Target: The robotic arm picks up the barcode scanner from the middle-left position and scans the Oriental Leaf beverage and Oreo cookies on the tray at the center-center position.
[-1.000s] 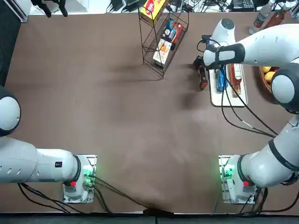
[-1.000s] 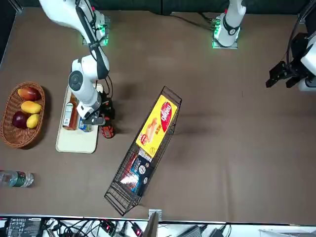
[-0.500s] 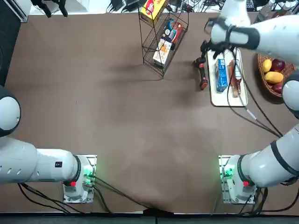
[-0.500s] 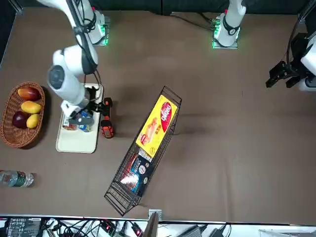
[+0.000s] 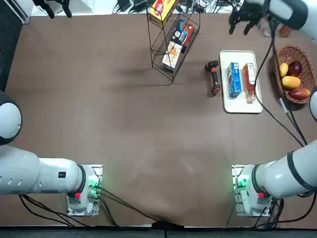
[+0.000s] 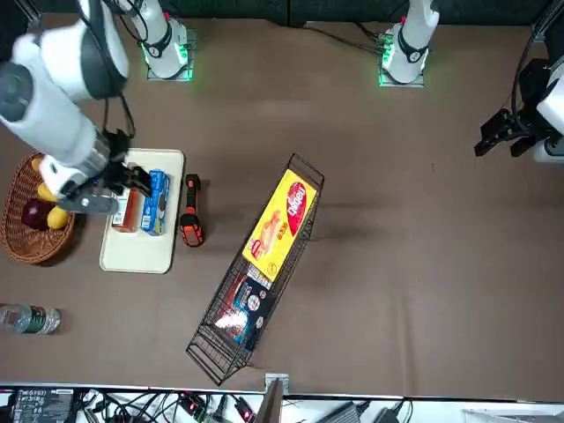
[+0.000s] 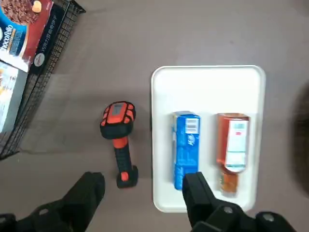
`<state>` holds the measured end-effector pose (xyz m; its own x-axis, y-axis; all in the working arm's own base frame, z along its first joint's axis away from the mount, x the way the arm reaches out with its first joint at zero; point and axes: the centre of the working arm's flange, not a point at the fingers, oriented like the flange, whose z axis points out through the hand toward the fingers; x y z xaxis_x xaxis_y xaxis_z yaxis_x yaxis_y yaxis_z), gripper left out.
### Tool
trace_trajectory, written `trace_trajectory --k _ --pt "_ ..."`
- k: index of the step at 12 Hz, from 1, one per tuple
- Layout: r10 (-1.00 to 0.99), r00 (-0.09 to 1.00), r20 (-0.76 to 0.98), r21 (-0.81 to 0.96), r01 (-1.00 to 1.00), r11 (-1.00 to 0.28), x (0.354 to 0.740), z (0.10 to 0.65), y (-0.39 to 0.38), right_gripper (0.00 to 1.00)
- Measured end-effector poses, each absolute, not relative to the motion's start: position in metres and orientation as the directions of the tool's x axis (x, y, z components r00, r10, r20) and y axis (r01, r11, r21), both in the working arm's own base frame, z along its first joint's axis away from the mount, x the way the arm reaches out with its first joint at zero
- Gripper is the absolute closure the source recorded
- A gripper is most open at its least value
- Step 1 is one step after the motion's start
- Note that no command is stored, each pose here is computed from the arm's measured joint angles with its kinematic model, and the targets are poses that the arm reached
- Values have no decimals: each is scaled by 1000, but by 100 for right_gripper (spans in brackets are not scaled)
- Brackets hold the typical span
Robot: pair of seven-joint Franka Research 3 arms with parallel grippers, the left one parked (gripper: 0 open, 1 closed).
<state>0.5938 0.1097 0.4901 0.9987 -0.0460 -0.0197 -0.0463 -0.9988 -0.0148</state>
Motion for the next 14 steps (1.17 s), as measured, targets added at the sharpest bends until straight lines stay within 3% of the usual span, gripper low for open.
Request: trace_trajectory --k 6,14 --pt "1 996 -84 8 2 -1000 574 578 50 0" --pt "-37 997 -70 12 -36 -999 555 602 -6 0"
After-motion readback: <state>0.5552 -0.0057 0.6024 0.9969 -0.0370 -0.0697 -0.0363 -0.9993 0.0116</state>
